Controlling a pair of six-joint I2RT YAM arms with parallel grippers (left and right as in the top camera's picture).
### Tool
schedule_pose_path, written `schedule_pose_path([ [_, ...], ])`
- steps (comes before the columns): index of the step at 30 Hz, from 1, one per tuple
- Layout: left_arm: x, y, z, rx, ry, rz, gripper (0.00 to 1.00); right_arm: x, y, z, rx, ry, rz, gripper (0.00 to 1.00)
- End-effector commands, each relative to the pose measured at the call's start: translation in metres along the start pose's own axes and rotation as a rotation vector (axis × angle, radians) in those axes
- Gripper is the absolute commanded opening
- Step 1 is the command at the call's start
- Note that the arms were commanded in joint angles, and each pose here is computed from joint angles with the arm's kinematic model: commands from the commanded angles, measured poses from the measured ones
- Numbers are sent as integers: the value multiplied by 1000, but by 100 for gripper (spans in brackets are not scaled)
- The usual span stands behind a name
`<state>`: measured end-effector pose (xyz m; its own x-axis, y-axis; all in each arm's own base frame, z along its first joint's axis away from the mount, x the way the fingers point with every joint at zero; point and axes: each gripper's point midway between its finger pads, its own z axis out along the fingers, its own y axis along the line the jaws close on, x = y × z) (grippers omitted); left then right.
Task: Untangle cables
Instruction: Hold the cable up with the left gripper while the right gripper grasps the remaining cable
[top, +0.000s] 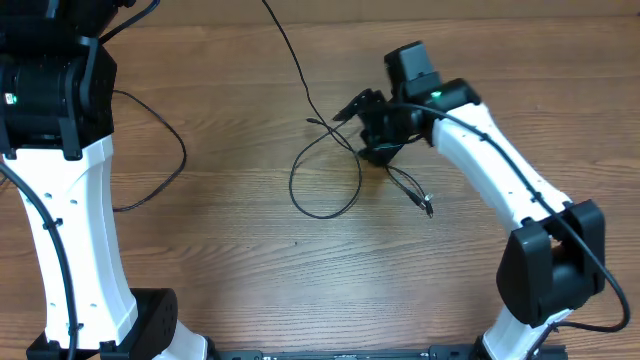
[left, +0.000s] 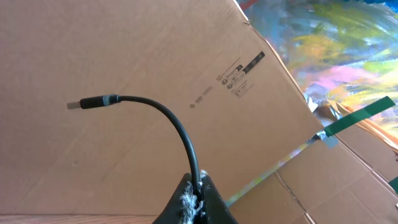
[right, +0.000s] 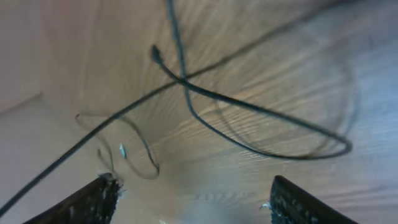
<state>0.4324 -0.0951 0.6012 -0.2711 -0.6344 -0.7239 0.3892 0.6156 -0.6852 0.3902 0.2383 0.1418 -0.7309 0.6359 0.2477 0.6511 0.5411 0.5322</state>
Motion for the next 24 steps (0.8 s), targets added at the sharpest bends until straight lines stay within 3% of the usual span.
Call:
schedule_pose_path([
  [1, -4, -14, -11, 27, -10, -1, 4, -9, -5, 5, 32, -194, 279, 76],
  [7, 2, -9, -11, 4, 13, -16, 4, -32, -2, 5, 13, -362, 301, 74],
  [24, 1, -10, -11, 7, 9, -14, 4, -29, 10, 46, -22, -285, 272, 72],
])
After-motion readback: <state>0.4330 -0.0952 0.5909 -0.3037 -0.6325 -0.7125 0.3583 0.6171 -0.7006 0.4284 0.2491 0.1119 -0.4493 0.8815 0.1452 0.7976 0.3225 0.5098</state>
